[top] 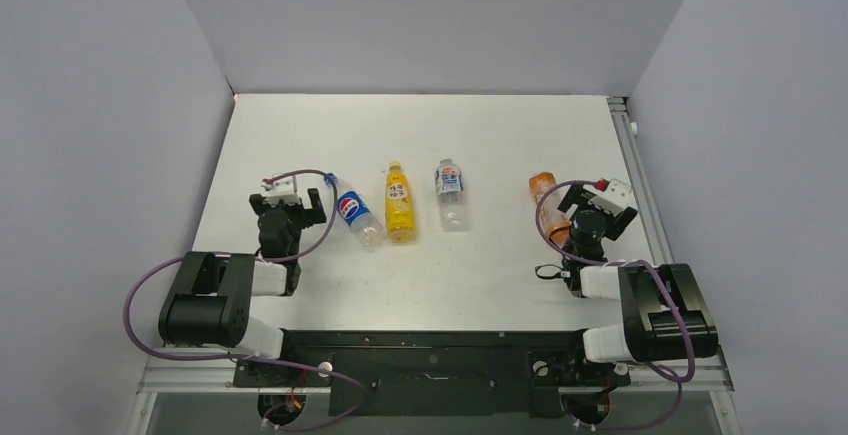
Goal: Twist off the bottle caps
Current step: Pick up the plastic bottle at the center of the board.
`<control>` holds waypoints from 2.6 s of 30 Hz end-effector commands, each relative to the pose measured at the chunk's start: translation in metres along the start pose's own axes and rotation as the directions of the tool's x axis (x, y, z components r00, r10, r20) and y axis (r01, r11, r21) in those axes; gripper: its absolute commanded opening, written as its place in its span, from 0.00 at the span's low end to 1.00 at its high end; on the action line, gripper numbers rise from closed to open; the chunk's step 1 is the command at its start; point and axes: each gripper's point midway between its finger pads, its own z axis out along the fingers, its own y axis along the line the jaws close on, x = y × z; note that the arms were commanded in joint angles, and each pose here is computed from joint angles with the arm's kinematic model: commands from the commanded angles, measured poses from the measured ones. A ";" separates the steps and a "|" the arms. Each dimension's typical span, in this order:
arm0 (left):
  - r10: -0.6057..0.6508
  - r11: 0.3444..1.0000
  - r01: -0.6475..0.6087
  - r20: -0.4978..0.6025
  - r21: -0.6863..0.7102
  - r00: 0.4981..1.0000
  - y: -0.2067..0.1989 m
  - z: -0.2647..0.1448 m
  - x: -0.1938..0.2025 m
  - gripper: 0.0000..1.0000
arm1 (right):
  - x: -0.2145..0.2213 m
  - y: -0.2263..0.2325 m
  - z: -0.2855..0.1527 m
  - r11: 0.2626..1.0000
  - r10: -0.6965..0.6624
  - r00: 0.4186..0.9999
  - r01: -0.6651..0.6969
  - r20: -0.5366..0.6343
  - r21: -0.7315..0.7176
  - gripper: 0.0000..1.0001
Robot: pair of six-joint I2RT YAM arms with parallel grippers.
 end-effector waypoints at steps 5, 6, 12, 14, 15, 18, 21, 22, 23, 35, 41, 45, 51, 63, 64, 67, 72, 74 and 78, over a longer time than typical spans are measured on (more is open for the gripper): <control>-0.009 0.996 0.006 0.039 0.085 0.999 -0.010 0.005 -0.019 0.97 | -0.031 0.004 0.000 0.999 0.009 1.000 -0.010 0.013 0.040 0.90; -0.015 0.996 0.012 0.031 0.084 0.999 -0.009 0.009 -0.028 0.96 | -0.052 0.005 0.000 0.998 0.032 0.999 -0.034 0.042 0.050 0.90; 0.002 1.000 0.001 -0.154 0.019 0.988 -0.001 0.030 -0.089 0.97 | -0.100 0.037 -0.006 0.992 0.083 0.996 -0.086 -0.029 -0.093 0.90; -0.024 0.999 0.032 -0.209 0.036 0.978 -0.007 0.025 -0.101 0.97 | -0.124 0.057 -0.006 0.967 0.194 0.980 -0.199 -0.045 -0.159 0.90; -0.033 0.998 0.048 -0.261 0.048 0.965 -0.010 0.019 -0.095 0.97 | -0.140 0.063 -0.007 0.956 0.240 0.967 -0.251 -0.088 -0.154 0.90; -0.078 0.996 0.087 -0.283 0.017 0.956 0.000 0.009 -0.112 0.96 | -0.156 0.099 -0.013 0.914 0.256 0.947 -0.303 -0.195 -0.270 0.90; -0.218 0.967 0.249 -0.343 0.051 0.914 0.005 -0.003 -0.120 0.97 | -0.179 0.140 -0.035 0.860 0.212 0.952 -0.290 -0.222 -0.419 0.90; -0.264 0.952 0.302 -0.360 0.053 0.895 0.013 -0.005 -0.121 0.97 | -0.166 0.159 -0.048 0.854 0.145 0.954 -0.256 -0.264 -0.454 0.90; -0.310 0.940 0.341 -0.376 0.018 0.873 0.023 -0.007 -0.124 0.97 | -0.171 0.182 -0.059 0.842 0.103 0.957 -0.229 -0.271 -0.488 0.90; -0.282 0.954 0.292 -0.519 -0.064 0.807 0.039 -0.033 -0.103 0.97 | -0.106 0.377 -0.227 0.582 -0.456 0.868 0.123 -0.198 -0.804 0.85; -0.310 0.928 0.374 -0.553 0.002 0.773 0.029 -0.044 -0.110 0.97 | -0.060 0.427 -0.277 0.447 -0.575 0.801 0.137 -0.166 -0.884 0.88; -0.357 0.899 0.438 -0.588 -0.005 0.726 0.034 -0.048 -0.112 0.97 | -0.034 0.442 -0.291 0.390 -0.613 0.771 0.106 -0.172 -0.915 0.89; -0.343 0.906 0.424 -0.602 -0.009 0.721 0.039 -0.056 -0.110 0.97 | 0.006 0.458 -0.301 0.330 -0.687 0.708 0.105 -0.162 -0.938 0.89; -0.261 0.913 0.396 -0.604 0.099 0.753 0.024 -0.084 -0.139 0.97 | 0.075 0.469 -0.290 0.360 -0.724 0.663 0.127 -0.191 -0.924 0.83; -0.259 0.909 0.401 -0.606 0.110 0.752 0.021 -0.085 -0.140 0.97 | 0.081 0.470 -0.290 0.361 -0.728 0.658 0.128 -0.193 -0.924 0.82; -0.260 0.902 0.416 -0.622 0.116 0.739 0.018 -0.090 -0.146 0.96 | 0.093 0.470 -0.290 0.359 -0.739 0.643 0.125 -0.200 -0.925 0.76; -0.289 0.879 0.460 -0.627 0.126 0.723 0.017 -0.093 -0.158 0.97 | 0.108 0.465 -0.290 0.372 -0.737 0.638 0.108 -0.222 -0.922 0.60; -0.298 0.876 0.466 -0.626 0.120 0.721 0.020 -0.093 -0.159 0.96 | 0.105 0.465 -0.291 0.381 -0.721 0.653 0.097 -0.230 -0.919 0.54; -0.294 0.866 0.477 -0.624 0.147 0.724 0.020 -0.097 -0.166 0.96 | 0.061 0.473 -0.297 0.383 -0.644 0.729 0.043 -0.234 -0.923 0.49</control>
